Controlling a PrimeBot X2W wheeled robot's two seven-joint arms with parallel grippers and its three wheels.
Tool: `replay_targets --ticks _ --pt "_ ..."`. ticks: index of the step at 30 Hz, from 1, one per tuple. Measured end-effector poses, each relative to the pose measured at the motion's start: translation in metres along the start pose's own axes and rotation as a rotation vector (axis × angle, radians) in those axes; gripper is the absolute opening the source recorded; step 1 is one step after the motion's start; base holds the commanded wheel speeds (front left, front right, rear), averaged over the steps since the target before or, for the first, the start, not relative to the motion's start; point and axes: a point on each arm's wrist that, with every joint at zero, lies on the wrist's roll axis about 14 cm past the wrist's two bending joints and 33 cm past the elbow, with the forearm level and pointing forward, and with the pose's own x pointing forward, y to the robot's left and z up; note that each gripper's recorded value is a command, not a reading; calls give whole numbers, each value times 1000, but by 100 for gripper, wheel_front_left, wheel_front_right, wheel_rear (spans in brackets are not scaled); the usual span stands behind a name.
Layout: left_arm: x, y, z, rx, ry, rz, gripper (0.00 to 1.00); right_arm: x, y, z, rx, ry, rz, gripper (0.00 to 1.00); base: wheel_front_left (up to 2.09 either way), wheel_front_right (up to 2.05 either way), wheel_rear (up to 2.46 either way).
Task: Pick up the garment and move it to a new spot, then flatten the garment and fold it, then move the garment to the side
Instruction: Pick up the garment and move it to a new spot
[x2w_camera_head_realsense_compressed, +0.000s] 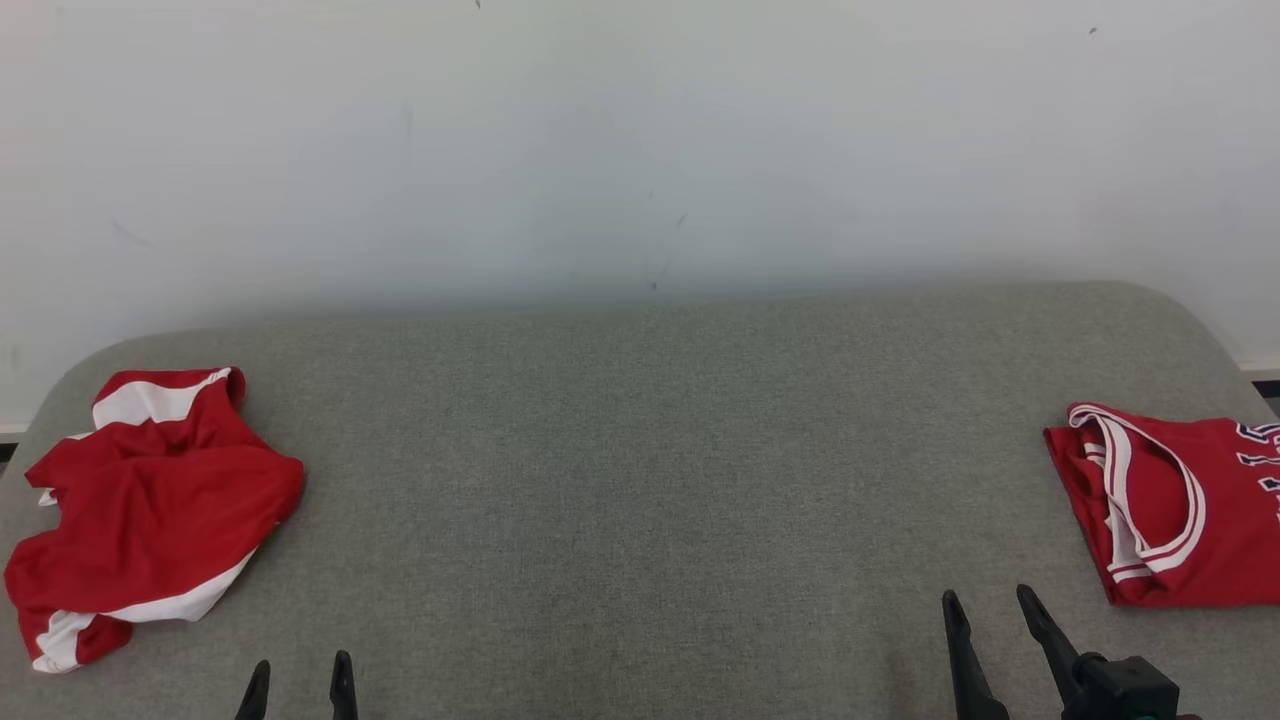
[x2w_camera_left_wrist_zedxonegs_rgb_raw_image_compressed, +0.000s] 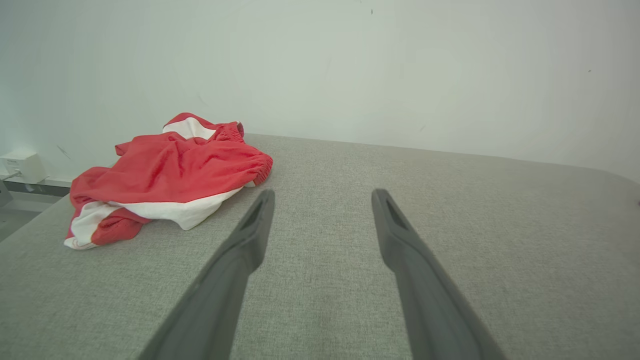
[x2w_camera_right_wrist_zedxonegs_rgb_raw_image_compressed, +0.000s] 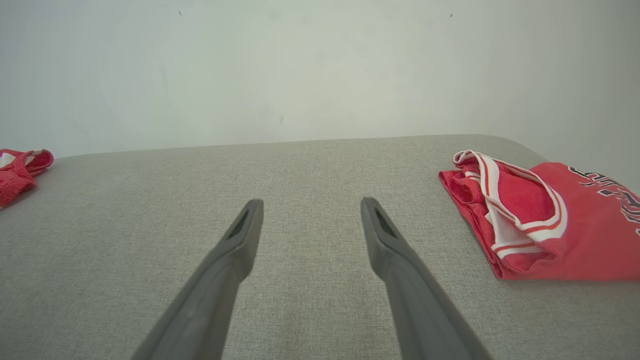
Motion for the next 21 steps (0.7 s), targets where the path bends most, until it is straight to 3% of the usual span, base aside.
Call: replay_targets --ticks 21 --pt "2 -1 -2 2 6 -6 100 3 3 0 10 -9 6 100 0 0 0"
